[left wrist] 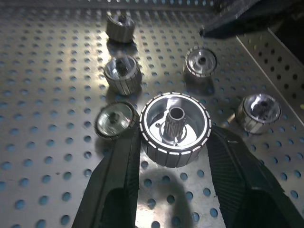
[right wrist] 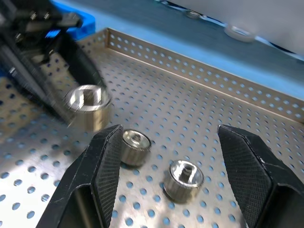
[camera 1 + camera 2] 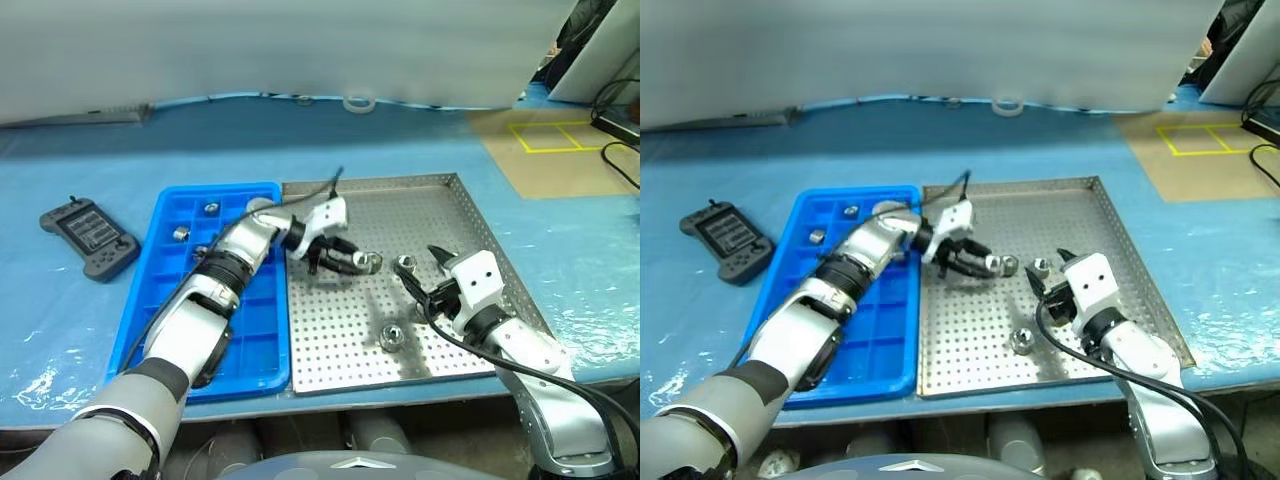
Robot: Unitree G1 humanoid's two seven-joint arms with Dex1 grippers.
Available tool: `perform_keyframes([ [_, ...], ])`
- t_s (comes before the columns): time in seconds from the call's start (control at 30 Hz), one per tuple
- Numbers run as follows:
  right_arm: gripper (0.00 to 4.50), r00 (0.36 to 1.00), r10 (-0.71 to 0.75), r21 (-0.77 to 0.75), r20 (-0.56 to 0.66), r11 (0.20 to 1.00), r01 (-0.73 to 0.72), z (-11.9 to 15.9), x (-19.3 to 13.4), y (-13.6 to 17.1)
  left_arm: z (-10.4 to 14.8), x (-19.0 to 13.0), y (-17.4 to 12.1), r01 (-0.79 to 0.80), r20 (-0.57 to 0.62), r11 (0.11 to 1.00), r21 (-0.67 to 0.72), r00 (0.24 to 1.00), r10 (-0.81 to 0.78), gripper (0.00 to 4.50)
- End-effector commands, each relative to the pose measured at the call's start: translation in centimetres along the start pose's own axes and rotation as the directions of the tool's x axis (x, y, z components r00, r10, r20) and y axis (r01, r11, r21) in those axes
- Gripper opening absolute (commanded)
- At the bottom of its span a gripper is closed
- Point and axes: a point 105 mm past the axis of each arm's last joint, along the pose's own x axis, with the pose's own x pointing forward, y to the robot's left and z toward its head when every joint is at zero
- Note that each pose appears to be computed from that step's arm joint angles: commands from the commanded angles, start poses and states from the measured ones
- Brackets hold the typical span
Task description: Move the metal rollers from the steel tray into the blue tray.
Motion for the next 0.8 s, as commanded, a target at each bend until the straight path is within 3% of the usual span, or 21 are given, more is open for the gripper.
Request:
perform_keyframes([
  [0.03, 3.31, 0.99, 0.108, -0.009, 0.087, 0.994, -0.108, 2.6, 0.8, -0.3, 2.4, -3.0, -0.4, -0.016, 0.065, 0.998, 0.057, 0.998, 0.013, 1.7],
  [0.2, 3.31, 0.968, 0.211, -0.038, 0.135, 0.977, -0.208, 4.1, 3.3, -1.4, 3.3, -8.0, -0.1, -0.186, 0.088, 0.981, 0.061, 0.98, 0.18, 1.7],
  [0.33, 3.31, 0.913, 0.37, -0.05, 0.17, 0.929, -0.367, 4.9, 5.6, 0.6, 1.9, -11.9, -0.2, -0.364, 0.054, 0.931, 0.019, 0.93, 0.363, 1.7],
  [0.6, 3.31, 0.788, 0.591, -0.128, 0.172, 0.807, -0.577, 5.3, 9.6, 4.2, 1.1, -17.4, -4.8, -0.613, 0.05, 0.784, -0.097, 0.784, 0.619, 1.7],
  [0.8, 3.31, 0.721, 0.673, -0.156, 0.166, 0.74, -0.654, 4.8, 11.2, 5.5, -3.6, -18.7, -8.6, -0.727, -0.07, 0.644, -0.237, 0.674, 0.735, 1.7],
])
